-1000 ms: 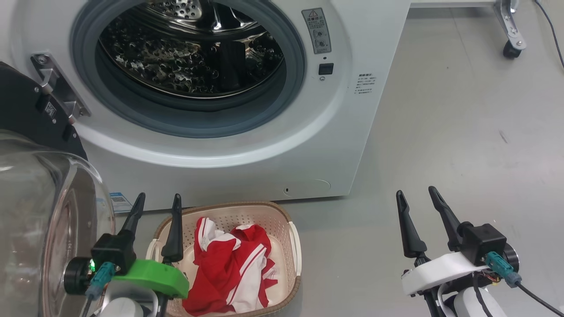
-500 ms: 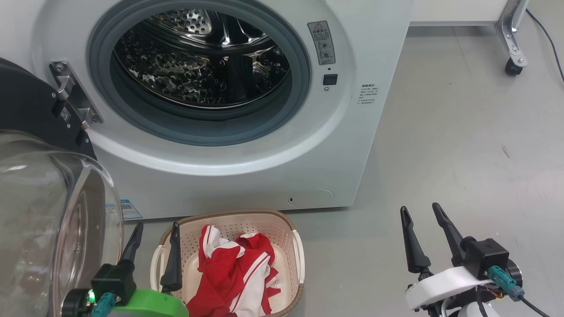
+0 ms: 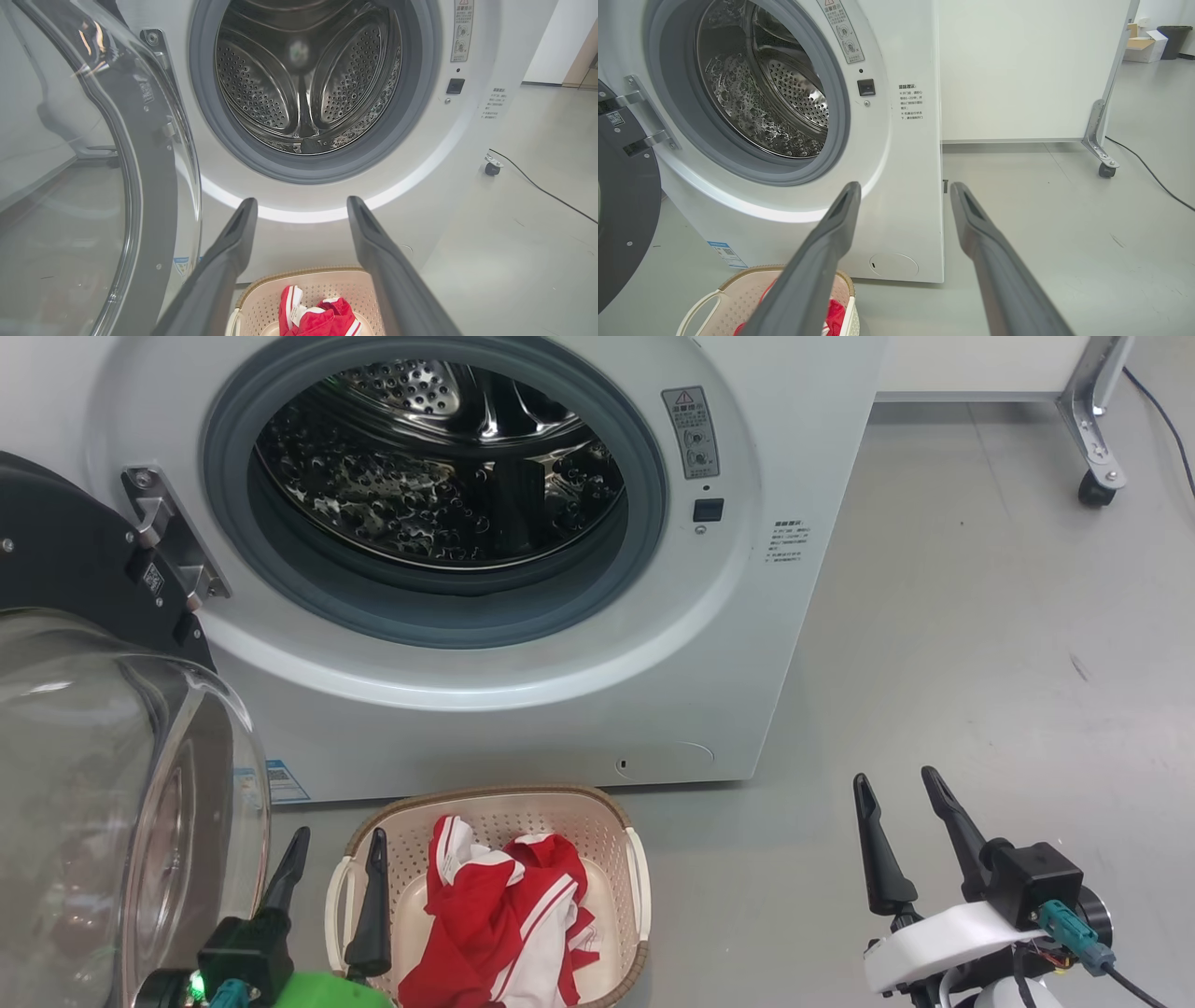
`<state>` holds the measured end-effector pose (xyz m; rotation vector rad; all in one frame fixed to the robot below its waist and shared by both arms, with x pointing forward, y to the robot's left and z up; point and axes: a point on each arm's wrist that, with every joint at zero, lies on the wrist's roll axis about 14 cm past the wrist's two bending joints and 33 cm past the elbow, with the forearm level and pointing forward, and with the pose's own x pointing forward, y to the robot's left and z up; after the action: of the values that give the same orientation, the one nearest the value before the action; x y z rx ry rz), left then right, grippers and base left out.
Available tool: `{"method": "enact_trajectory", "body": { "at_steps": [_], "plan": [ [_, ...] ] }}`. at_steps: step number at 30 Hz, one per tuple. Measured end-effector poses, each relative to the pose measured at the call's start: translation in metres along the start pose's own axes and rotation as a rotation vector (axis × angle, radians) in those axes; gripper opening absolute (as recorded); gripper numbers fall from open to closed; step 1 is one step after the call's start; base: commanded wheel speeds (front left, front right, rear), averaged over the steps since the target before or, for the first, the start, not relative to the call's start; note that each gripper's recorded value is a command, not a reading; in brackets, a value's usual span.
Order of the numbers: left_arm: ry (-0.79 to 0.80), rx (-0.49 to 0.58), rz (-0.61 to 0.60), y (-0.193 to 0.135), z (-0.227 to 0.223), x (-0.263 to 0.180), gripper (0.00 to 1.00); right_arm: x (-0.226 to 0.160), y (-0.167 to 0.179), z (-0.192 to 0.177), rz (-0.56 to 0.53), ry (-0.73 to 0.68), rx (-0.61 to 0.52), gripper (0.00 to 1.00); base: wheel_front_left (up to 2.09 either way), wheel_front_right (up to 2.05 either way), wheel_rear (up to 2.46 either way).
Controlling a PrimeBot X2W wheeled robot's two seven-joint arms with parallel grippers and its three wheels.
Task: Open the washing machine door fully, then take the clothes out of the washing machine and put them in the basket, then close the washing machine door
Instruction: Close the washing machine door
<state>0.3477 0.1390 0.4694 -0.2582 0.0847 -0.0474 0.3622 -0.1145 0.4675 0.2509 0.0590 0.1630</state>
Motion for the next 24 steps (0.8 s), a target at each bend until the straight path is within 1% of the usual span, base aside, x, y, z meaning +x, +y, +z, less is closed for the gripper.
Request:
{"method": "enact_trajectory", "body": {
  "at_steps": [8, 24],
  "plan": [
    [0.017, 0.034, 0.003, 0.0029, -0.0013, -0.0047, 1.00, -0.0023, 0.0000, 0.0000, 0.000, 0.000, -0.004, 1.00, 0.00, 0.00, 0.00],
    [0.010, 0.050, -0.008, -0.0021, 0.0060, -0.0076, 1.00, -0.0054, 0.0010, 0.0014, 0.002, -0.005, -0.009, 1.00, 0.00, 0.01, 0.00]
  ]
}}
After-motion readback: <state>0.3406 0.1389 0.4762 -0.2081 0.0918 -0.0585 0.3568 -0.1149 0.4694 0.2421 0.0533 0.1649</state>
